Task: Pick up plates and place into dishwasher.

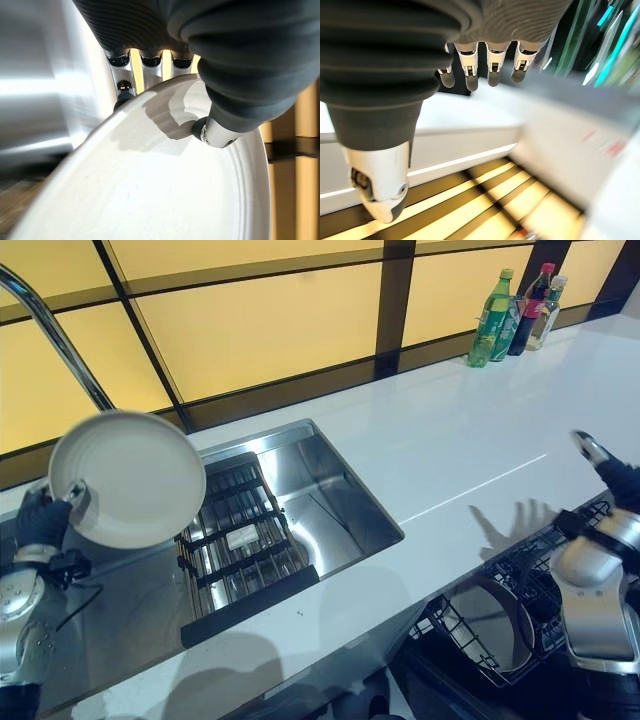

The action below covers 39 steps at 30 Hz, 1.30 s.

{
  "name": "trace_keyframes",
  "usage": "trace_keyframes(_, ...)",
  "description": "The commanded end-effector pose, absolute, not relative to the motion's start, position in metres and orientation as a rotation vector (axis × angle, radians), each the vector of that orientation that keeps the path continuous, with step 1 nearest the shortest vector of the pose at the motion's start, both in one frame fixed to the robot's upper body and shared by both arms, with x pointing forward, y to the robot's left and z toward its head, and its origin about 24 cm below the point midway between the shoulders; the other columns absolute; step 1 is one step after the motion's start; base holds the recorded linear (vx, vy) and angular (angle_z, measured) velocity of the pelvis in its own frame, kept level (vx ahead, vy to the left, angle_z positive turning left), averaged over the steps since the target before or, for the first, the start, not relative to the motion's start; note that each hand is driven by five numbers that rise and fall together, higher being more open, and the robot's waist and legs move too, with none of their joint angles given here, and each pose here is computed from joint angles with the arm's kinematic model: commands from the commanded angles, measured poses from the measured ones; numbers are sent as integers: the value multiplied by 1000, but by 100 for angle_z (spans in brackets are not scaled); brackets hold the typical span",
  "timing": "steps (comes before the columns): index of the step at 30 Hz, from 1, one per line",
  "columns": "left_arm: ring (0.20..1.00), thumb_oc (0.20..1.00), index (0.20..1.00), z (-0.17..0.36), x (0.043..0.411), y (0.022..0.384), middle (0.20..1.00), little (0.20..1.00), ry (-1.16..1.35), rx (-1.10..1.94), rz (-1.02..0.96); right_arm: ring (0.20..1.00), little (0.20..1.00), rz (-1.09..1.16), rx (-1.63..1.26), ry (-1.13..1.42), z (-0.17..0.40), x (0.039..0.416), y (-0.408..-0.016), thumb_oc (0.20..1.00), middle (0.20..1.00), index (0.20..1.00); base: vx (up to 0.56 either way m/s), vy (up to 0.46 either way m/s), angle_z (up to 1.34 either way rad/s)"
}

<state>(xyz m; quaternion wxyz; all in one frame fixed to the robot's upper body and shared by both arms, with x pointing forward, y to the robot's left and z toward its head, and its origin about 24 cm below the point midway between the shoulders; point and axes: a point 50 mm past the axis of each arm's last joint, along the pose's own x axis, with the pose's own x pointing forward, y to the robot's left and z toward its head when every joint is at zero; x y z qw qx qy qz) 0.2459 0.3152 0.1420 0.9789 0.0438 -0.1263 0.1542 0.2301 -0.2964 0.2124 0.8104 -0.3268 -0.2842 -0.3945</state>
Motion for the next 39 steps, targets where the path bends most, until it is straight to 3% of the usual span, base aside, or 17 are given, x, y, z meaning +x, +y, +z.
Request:
trace_keyframes(1,200,200,200,189,256,281,200,200,-508,169,117,1000,1000,-541,-628,-740,233,241,-263,1000,1000,1000,-10,-3,6)
trace_keyframes(5,200,200,200,179,266,249,200,200,-485,20,-64,1000,1000,-248,-468,-712,223,253,-229,1000,1000,1000,-5,1,5)
trace_keyframes(12,200,200,200,173,278,212,200,200,-493,-39,-182,1000,1000,115,-282,-641,211,267,-180,1000,1000,1000,-3,1,4)
trace_keyframes(26,200,200,200,170,288,173,200,200,-484,-84,-286,1000,1000,426,-88,-440,189,281,-114,1000,1000,1000,0,-2,1)
trace_keyframes(39,200,200,200,174,290,158,200,200,-497,-38,-337,1000,1000,690,106,-130,157,279,-68,1000,1000,1000,6,-4,2)
